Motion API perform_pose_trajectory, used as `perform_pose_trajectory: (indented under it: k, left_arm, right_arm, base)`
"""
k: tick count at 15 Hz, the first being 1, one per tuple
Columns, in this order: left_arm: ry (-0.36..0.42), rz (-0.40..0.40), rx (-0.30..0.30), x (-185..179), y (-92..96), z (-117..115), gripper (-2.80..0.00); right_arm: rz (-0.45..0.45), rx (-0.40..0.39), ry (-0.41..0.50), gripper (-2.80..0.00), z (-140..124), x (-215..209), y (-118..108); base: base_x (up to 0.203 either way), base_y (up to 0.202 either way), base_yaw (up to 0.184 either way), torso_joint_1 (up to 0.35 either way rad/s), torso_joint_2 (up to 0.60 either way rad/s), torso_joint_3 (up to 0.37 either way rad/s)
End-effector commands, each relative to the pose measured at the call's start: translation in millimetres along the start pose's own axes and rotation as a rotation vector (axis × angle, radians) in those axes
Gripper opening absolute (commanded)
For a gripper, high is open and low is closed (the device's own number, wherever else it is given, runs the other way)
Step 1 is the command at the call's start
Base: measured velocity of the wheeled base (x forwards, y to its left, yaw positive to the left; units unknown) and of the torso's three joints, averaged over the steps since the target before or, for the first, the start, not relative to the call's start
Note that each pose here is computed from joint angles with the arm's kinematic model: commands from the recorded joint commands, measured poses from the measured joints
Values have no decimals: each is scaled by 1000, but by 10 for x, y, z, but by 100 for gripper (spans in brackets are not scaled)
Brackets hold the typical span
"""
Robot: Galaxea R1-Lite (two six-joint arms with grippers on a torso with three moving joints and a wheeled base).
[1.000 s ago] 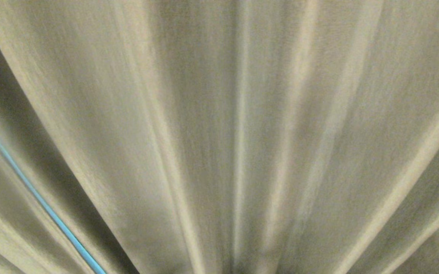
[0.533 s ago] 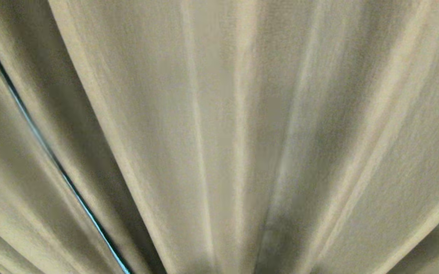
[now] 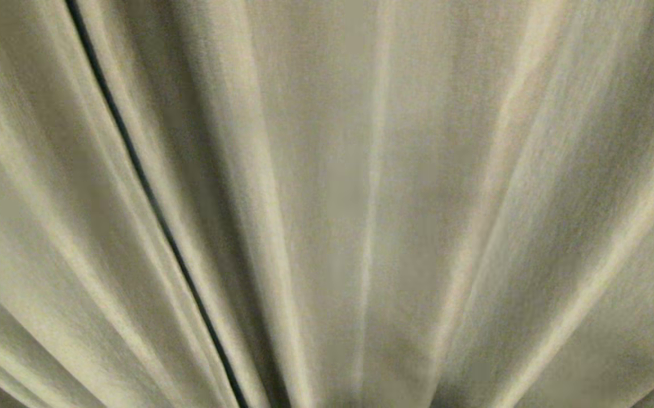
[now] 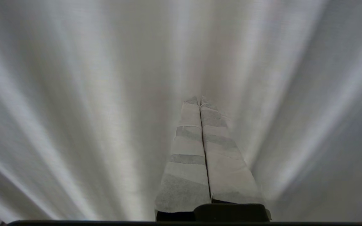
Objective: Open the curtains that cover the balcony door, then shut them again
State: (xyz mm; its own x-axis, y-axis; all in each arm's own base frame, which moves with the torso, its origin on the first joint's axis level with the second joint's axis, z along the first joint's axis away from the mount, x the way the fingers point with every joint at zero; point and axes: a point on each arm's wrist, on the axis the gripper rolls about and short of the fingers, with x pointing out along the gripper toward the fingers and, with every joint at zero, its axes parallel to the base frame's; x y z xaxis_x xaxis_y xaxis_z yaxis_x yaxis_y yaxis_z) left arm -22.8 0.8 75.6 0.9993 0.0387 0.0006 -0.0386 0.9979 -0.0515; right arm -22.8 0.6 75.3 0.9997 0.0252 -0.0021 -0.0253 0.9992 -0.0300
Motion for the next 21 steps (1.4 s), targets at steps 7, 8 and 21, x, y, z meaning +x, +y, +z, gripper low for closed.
perform_pose_trajectory:
  k: [7,8,21]
  left_arm:
    - [-1,1,-1,0,0,0,-280]
    - [-1,1,-1,0,0,0,-280]
    - [-1,0,-5,0,0,0,-280]
  right_arm:
    - [1,-1,-1,-280,0,0,0]
    - [1,-1,-1,-280,0,0,0]
    - [1,-1,-1,-280,0,0,0]
  base:
    - [0,192,1,1,0,3]
    - [0,188,-2,-2,3,-2]
    - [0,147,1,2,2,2]
